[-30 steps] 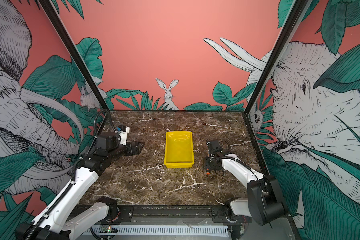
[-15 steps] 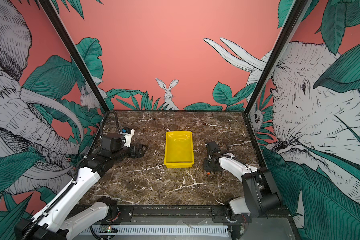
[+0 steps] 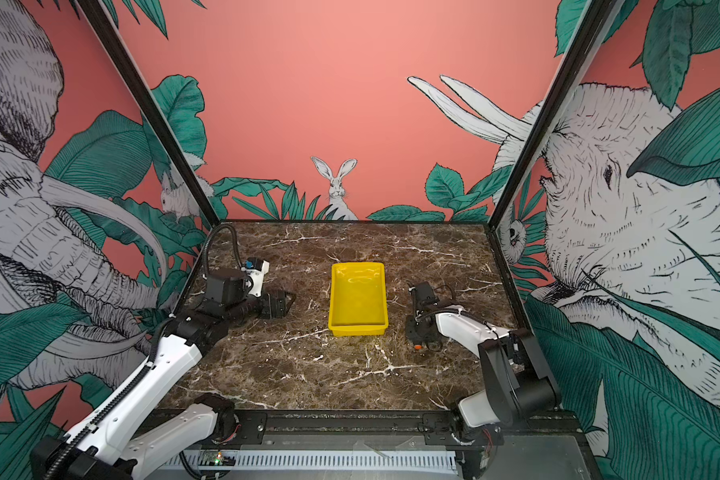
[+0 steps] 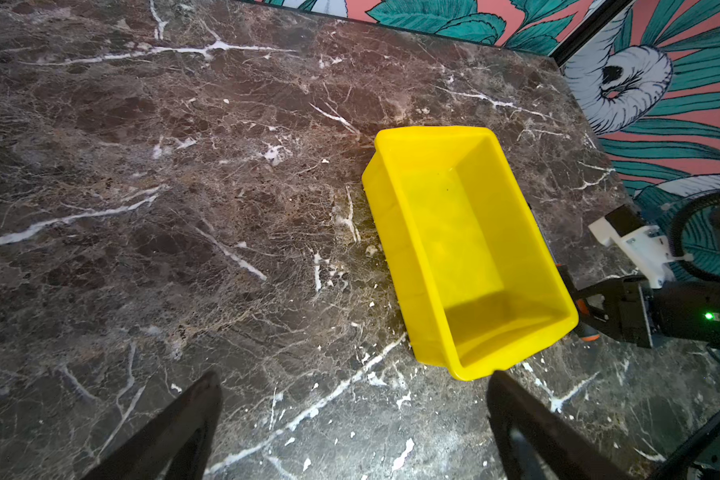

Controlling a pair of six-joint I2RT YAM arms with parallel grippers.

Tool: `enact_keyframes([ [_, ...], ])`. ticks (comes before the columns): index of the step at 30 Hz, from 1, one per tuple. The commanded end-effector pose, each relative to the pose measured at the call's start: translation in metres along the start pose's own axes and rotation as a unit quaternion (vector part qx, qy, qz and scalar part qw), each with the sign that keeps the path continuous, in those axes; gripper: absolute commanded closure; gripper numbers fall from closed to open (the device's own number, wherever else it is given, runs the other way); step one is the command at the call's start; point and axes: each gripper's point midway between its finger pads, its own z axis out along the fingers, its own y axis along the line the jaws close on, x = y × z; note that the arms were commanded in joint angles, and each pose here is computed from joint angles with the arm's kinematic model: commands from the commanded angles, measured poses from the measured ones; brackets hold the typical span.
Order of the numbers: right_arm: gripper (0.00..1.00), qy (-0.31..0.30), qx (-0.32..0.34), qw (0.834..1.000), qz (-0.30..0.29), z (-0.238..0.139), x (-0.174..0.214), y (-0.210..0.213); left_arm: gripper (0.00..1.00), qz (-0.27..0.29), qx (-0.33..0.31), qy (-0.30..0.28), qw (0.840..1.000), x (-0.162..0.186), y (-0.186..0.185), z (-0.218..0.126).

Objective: Put the screwdriver in the bin
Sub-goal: 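Lower the right gripper and close it on the screwdriver handle, then lift the screwdriver with the right gripper and carry it over the yellow bin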

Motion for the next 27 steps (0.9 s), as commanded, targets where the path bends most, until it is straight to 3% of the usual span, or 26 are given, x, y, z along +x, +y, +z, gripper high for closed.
enact_keyframes([
  [1,0.76,0.008,0.004,1.0,-0.01,0.005,0.002,0.001,0.0,-0.007,-0.006,0.001,1.0,0.007,0.003,-0.003],
  [9,0.8,-0.006,0.01,0.999,-0.033,-0.02,-0.006,0.0,0.0,-0.01,-0.012,-0.002,1.0,0.01,0.005,-0.006],
  [20,0.84,-0.064,0.026,0.995,-0.071,-0.091,-0.034,0.0,0.0,0.0,-0.028,-0.009,1.0,0.009,0.009,-0.014],
  [27,0.84,-0.099,-0.022,0.99,-0.1,-0.125,-0.058,0.032,0.0,0.011,-0.036,-0.016,0.999,0.006,0.011,-0.021],
])
